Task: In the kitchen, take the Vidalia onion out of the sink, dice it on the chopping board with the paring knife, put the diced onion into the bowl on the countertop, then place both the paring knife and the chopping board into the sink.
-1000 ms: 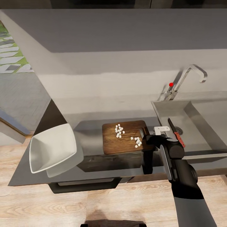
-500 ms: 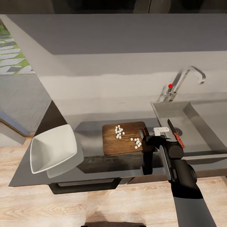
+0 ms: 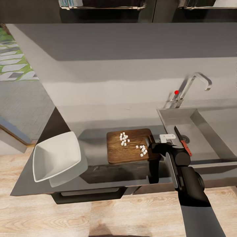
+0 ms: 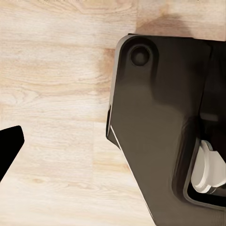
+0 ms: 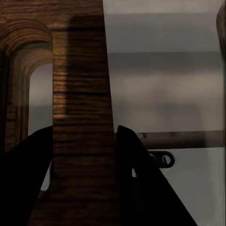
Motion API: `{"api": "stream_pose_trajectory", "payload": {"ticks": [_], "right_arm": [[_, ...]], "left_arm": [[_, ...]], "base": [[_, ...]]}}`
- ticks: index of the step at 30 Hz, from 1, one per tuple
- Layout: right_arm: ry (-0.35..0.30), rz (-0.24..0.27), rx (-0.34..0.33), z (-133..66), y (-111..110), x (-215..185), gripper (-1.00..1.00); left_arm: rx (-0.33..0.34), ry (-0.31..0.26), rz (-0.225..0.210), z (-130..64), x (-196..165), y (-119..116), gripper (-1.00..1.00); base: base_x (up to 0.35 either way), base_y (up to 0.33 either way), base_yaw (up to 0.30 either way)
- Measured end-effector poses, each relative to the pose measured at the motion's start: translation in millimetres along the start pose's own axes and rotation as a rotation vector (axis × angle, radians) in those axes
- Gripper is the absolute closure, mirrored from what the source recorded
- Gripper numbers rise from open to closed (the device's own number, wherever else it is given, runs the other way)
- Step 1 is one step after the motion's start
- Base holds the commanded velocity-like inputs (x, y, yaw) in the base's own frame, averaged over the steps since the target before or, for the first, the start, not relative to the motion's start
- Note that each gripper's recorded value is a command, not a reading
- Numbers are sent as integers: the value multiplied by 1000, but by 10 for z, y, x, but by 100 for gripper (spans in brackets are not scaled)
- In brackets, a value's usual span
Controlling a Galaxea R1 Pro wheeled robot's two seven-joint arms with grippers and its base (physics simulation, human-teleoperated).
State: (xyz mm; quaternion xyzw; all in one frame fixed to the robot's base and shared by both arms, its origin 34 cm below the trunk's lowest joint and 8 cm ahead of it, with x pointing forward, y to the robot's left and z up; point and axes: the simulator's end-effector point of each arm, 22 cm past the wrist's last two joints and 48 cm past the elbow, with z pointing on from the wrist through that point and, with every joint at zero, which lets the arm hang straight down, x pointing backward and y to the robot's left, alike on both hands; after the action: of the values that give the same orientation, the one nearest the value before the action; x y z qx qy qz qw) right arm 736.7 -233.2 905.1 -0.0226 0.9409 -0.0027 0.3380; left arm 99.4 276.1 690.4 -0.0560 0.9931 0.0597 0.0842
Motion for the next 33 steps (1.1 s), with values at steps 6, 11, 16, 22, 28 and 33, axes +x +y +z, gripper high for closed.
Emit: {"api": "stream_pose_trajectory", "payload": {"ticks": [6,11,16,22,28,33], "right_arm": [[-9,0,0,-40,0,-44,100],[-17,0,0,-73,-1,-81,100],[-25,0,0,-107,-2,-117,100],[-35,0,1,-148,-4,-161,100],[-44,-1,3,-190,-14,-204,100],[-52,-1,4,-223,-16,-239,100]], "left_arm": [[1,-6,0,5,-15,-1,-100],[0,-10,-1,9,-21,3,-100],[1,-17,-1,13,-40,1,-100],[2,-25,-3,18,-66,-6,-100],[3,-35,-4,23,-97,-8,-100],[3,-43,-5,26,-121,-12,-100]], "base": [[0,0,0],[0,0,0],[0,0,0],[0,0,0],[0,14,0],[-44,106,0]]}}
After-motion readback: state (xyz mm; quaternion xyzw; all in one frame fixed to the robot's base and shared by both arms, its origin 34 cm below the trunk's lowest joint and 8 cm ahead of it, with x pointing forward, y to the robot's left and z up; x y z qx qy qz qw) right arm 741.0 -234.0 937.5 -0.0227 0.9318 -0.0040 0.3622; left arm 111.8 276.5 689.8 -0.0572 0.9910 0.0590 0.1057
